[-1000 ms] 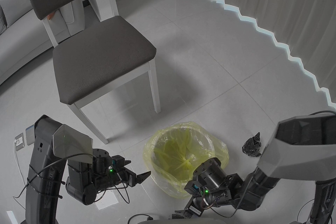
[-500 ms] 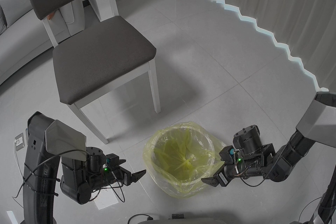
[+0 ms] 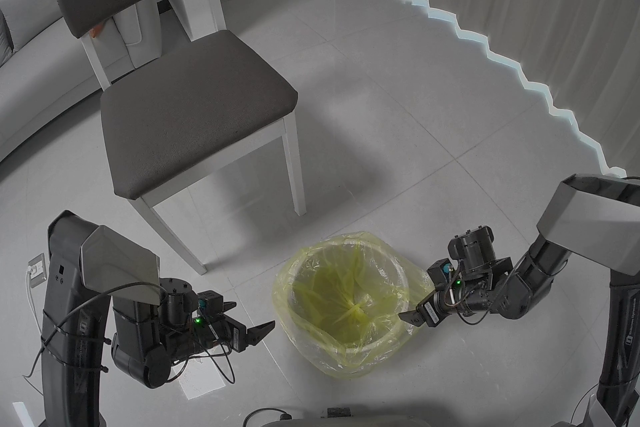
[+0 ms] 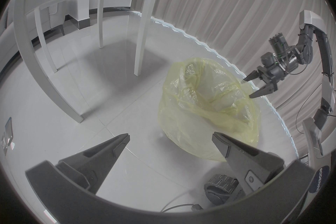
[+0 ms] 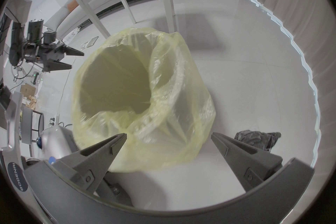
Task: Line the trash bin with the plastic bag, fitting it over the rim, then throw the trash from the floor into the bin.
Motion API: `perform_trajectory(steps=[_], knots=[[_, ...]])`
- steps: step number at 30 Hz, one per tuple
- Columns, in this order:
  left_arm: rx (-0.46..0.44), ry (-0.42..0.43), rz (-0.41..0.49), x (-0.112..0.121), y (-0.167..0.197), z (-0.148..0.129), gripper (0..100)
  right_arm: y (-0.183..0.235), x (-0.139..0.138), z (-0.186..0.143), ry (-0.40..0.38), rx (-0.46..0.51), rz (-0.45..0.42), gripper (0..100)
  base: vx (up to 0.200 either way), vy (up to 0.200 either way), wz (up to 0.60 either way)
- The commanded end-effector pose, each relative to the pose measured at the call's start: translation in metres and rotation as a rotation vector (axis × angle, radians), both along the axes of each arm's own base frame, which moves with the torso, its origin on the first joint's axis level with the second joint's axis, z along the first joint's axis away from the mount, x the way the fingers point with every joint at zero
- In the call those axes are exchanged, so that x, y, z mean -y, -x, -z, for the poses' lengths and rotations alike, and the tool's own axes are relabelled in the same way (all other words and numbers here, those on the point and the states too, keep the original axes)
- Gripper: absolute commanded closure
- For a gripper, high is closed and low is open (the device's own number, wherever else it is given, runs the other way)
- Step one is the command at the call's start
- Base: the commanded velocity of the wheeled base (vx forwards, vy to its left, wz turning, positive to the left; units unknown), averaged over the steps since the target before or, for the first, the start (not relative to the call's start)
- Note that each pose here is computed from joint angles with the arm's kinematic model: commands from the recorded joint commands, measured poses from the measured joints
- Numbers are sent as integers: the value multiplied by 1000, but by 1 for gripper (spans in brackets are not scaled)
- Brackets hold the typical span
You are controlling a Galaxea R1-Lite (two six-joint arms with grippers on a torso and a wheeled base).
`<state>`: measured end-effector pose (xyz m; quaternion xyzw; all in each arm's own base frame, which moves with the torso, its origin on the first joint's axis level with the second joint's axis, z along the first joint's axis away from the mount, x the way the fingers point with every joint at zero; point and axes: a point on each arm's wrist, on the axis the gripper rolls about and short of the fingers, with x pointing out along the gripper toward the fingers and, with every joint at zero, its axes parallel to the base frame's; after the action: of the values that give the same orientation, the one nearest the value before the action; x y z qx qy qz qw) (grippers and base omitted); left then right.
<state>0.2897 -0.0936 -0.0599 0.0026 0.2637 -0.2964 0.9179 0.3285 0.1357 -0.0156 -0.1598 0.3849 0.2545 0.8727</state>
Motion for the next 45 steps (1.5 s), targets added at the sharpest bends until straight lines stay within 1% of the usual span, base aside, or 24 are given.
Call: perform_trajectory(steps=[1,5,7,10,11,12,13,16,17,18,22,23,26,27,29,30,33,36,41,42,43,45], knots=[[15,3,-13,-4,-1,-3,0,-27,-5,36,53,-30,27,0,0,0,0],[3,0,-19,-7,2,-2,0,-35,2,40,106,-58,15,0,0,0,0],[0,0,-23,-8,2,-2,0,-36,1,39,101,-50,16,0,0,0,0],[0,-2,-32,-10,1,0,0,-36,-2,27,74,-25,15,0,0,0,0],[2,0,-32,-10,-1,1,0,-38,-3,15,57,3,18,0,0,0,0],[3,0,-32,-10,-1,1,0,-38,-3,13,54,5,19,0,0,0,0],[5,2,-29,-9,-2,1,0,-40,-6,6,44,31,16,0,0,0,0],[7,2,-25,-7,-2,1,0,-43,-11,-7,24,66,6,0,0,0,0],[7,2,-25,-7,-2,1,0,-43,-11,-7,24,66,6,0,0,0,0],[4,1,-23,-7,-1,1,0,-43,-13,-15,17,83,3,0,0,0,0],[-1,-2,-28,-9,1,0,0,-36,-10,-33,8,107,4,0,0,0,0],[-1,-2,-28,-9,1,0,0,-36,-10,-33,8,107,4,0,0,0,0],[-5,-3,-30,-10,2,0,0,-29,-3,-45,4,119,13,0,0,0,0],[-7,-4,-28,-10,3,0,0,-26,3,-48,4,115,23,0,0,0,0],[-8,-5,-27,-9,3,0,0,-22,13,-47,10,95,29,0,0,0,0],[-8,-5,-27,-9,3,0,0,-22,13,-47,10,95,29,0,0,0,0],[-7,-4,-25,-9,5,-2,0,-20,30,-38,28,59,59,0,0,0,0],[-8,-5,-27,-10,7,-5,0,-21,38,-34,39,47,69,0,0,0,0],[-3,-5,-34,-12,7,-8,0,-29,37,-6,63,-5,50,0,0,0,0],[-3,-5,-34,-12,7,-8,0,-29,37,-6,63,-5,50,0,0,0,0],[0,-4,-34,-12,8,-9,0,-35,33,7,73,-19,34,0,0,0,0],[0,-6,-37,-12,9,-10,0,-40,31,17,83,-27,25,0,0,0,0]])
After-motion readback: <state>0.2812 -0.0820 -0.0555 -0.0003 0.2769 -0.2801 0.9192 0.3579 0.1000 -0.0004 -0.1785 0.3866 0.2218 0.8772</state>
